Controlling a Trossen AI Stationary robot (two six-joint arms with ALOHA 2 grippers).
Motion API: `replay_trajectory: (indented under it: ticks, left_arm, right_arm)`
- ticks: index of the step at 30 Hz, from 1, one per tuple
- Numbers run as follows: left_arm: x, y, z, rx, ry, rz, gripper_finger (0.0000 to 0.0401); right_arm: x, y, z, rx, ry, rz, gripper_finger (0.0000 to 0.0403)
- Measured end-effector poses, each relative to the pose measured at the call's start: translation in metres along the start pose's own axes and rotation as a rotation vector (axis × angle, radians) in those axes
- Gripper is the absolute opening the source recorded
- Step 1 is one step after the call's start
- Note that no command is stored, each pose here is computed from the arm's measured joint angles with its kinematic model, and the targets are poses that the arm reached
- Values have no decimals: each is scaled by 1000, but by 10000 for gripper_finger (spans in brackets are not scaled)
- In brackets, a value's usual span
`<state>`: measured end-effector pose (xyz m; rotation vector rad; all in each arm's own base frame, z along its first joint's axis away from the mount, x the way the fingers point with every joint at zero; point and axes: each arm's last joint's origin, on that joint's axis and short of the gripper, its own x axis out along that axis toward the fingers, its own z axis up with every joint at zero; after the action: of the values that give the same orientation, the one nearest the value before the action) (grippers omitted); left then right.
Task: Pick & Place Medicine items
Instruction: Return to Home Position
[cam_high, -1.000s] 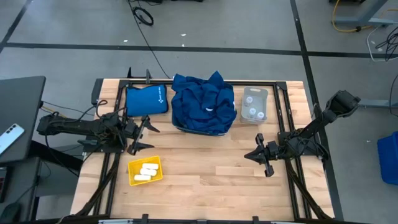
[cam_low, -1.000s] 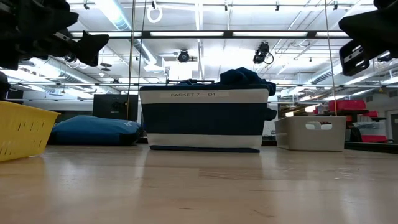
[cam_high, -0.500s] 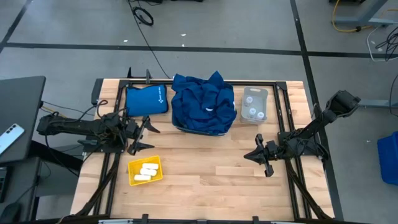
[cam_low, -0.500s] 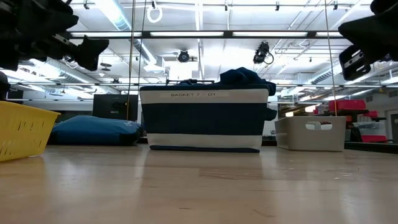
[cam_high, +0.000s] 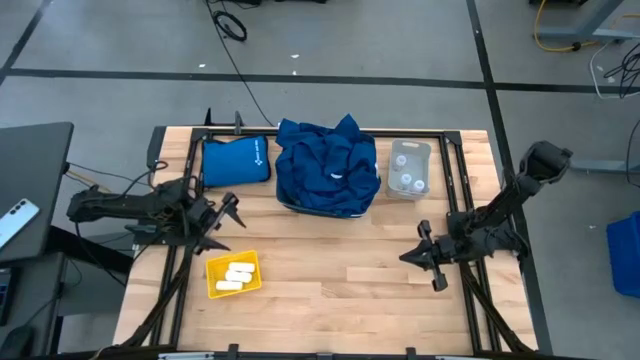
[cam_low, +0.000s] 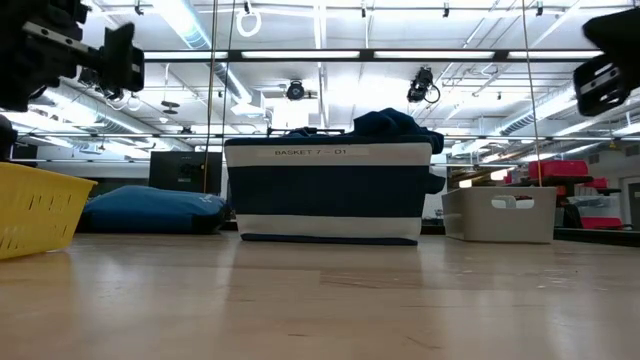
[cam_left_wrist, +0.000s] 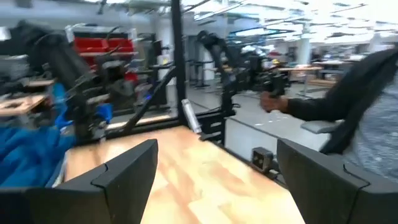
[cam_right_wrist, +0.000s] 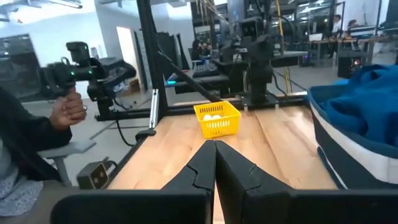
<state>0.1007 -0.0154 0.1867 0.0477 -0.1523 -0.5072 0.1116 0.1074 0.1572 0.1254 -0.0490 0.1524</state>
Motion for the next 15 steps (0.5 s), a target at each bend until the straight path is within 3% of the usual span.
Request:
replay_trajectory:
  ticks: [7, 12, 15]
  left_arm:
    - [-9, 1, -3, -35, 16, 213, 332]
    - [-10, 4, -3, -29, 18, 290, 332]
    - [-10, 4, -3, -29, 20, 310, 332]
  right_arm:
    - [-9, 9, 0, 52, -4, 0, 16]
    - [-9, 6, 1, 59, -12, -104, 16]
    - [-9, 5, 1, 63, -13, -110, 16]
